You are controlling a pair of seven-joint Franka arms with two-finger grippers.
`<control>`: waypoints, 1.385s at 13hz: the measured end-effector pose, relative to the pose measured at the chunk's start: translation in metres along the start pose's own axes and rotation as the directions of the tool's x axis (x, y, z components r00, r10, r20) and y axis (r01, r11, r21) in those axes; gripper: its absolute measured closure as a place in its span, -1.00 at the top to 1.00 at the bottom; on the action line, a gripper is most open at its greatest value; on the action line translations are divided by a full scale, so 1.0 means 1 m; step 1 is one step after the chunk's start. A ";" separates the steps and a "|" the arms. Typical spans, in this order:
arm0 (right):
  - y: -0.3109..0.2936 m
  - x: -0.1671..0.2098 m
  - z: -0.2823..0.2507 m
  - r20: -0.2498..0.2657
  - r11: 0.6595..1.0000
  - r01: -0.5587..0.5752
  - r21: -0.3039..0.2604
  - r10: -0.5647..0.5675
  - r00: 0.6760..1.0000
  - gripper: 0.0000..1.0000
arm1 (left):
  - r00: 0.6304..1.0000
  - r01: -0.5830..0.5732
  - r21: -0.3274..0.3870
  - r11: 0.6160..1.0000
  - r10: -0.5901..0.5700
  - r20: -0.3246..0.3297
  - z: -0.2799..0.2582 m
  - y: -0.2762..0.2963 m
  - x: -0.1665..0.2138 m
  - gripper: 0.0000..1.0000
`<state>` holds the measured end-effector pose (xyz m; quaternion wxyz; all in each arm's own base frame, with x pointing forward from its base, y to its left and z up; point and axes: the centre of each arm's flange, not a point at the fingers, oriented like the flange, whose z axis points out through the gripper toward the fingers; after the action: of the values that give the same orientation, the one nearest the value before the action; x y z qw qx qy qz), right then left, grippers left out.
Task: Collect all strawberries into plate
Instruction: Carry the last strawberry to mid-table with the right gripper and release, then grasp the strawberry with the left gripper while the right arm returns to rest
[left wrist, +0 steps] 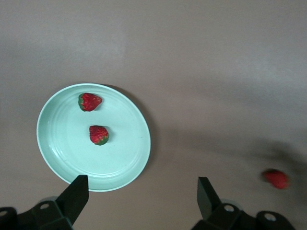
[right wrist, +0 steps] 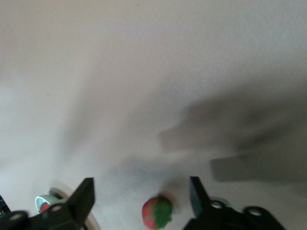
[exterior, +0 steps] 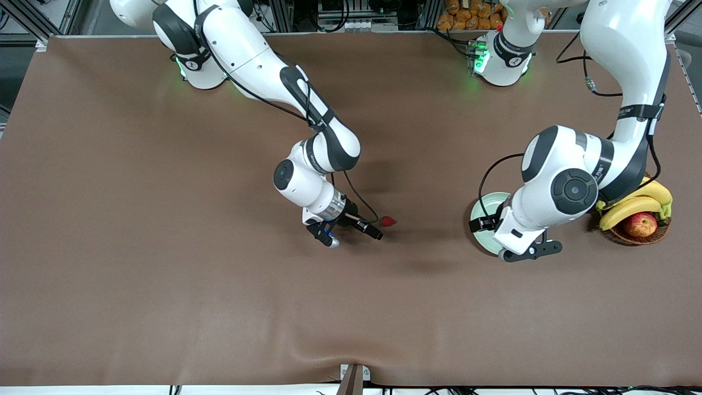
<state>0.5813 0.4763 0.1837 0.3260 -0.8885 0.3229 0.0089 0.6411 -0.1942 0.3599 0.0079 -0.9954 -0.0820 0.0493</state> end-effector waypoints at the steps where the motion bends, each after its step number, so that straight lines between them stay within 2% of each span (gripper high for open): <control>1: -0.003 0.007 -0.005 -0.012 1.000 -0.003 0.009 0.003 1.000 1.00 | 1.000 -0.013 0.000 1.000 0.013 -0.002 0.000 0.008 -0.003 1.00; 3: -0.006 0.036 -0.021 -0.032 0.999 -0.027 0.021 0.028 0.999 1.00 | 0.999 -0.048 -0.004 0.999 0.048 -0.008 -0.001 0.033 -0.011 1.00; 5: -0.007 0.066 -0.042 0.008 0.998 -0.057 0.004 0.057 0.998 1.00 | 0.999 -0.052 -0.007 0.999 0.052 -0.009 0.000 0.053 -0.018 1.00; 7: -0.015 0.092 -0.075 0.068 0.998 -0.008 -0.059 0.013 0.998 1.00 | 0.999 -0.045 -0.013 0.999 0.045 -0.013 0.001 0.069 -0.022 1.00; 9: -0.021 0.115 -0.119 0.116 0.980 0.098 -0.173 -0.079 0.990 1.00 | 0.999 -0.038 -0.018 0.999 0.038 -0.018 0.000 0.092 -0.030 1.00; 10: -0.021 0.127 -0.144 0.130 0.957 0.155 -0.243 -0.126 0.983 1.00 | 1.000 -0.016 -0.021 1.000 0.016 -0.019 0.001 0.104 -0.035 1.00; 12: -0.018 0.154 -0.202 0.126 0.886 0.247 -0.393 -0.214 0.969 1.00 | 1.000 0.028 -0.025 0.999 -0.029 -0.011 0.011 0.131 -0.046 1.00; 14: -0.017 0.170 -0.266 0.126 0.821 0.279 -0.498 -0.250 0.960 1.00 | 0.998 0.056 -0.042 0.998 -0.056 -0.011 0.025 0.157 -0.054 1.00; 18: -0.029 0.162 -0.392 0.141 0.777 0.299 -0.554 -0.266 0.954 1.00 | 0.997 0.071 -0.071 0.995 -0.073 -0.017 0.044 0.181 -0.060 1.00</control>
<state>0.6499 0.1715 0.4726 0.0524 -0.9825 0.1596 0.0802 0.6077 -0.3825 0.3176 -0.0244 -0.9919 -0.1195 0.0364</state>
